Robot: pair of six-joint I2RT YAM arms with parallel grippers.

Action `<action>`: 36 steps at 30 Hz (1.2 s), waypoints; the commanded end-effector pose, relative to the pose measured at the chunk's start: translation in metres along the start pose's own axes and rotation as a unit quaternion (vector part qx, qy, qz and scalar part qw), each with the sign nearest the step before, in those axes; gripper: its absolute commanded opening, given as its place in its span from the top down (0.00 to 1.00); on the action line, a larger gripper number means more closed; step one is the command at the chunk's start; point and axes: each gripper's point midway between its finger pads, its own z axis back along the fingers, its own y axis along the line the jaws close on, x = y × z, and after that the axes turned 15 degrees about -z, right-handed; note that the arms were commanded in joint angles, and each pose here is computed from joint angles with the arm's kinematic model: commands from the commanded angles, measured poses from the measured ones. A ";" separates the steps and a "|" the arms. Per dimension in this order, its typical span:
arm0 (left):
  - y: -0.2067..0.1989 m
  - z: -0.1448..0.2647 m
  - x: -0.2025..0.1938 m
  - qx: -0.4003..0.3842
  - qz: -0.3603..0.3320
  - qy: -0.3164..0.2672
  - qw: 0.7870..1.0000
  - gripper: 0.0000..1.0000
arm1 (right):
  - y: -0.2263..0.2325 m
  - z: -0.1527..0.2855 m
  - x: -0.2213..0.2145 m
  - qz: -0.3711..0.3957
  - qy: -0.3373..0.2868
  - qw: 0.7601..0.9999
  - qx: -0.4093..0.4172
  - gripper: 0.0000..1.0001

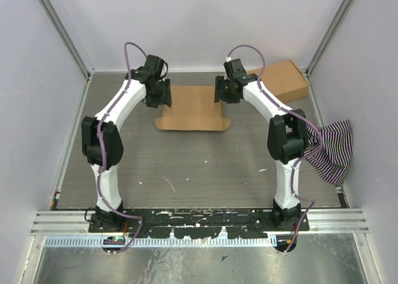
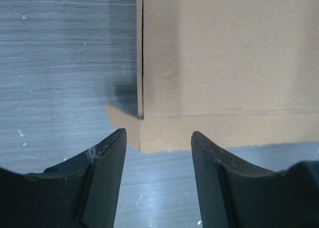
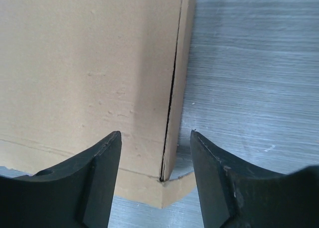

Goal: Fold the paper box

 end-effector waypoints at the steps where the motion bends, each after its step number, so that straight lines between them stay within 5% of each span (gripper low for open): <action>1: 0.007 0.049 -0.003 0.010 -0.007 -0.025 1.000 0.38 | 0.024 0.094 0.071 0.003 -0.139 0.990 0.022 0.36; 2: 0.006 0.052 -0.006 0.004 -0.006 -0.031 0.999 0.38 | 0.023 0.103 0.074 -0.015 -0.155 0.987 0.025 0.35; 4: 0.006 0.051 -0.010 -0.003 0.007 -0.059 0.998 0.38 | 0.017 0.098 0.059 -0.023 -0.140 0.989 0.041 0.03; 5: 0.007 0.048 -0.007 -0.005 0.032 -0.085 0.996 0.40 | 0.016 0.085 0.041 -0.008 -0.097 0.993 0.069 0.00; 8: 0.015 0.041 -0.019 -0.004 0.088 -0.088 0.992 0.42 | 0.028 0.066 0.001 -0.027 0.011 0.985 0.171 0.05; 14: 0.023 0.032 -0.036 0.013 0.051 -0.052 0.997 0.31 | 0.014 0.071 -0.014 -0.029 -0.047 0.989 0.136 0.00; 19: 0.028 0.019 -0.033 0.025 0.039 -0.047 0.998 0.25 | 0.008 0.064 -0.022 -0.027 -0.038 0.992 0.120 0.00; 36: 0.019 -0.018 -0.049 0.006 0.016 0.011 1.000 0.31 | 0.016 0.034 -0.069 0.020 -0.013 0.998 0.066 0.10</action>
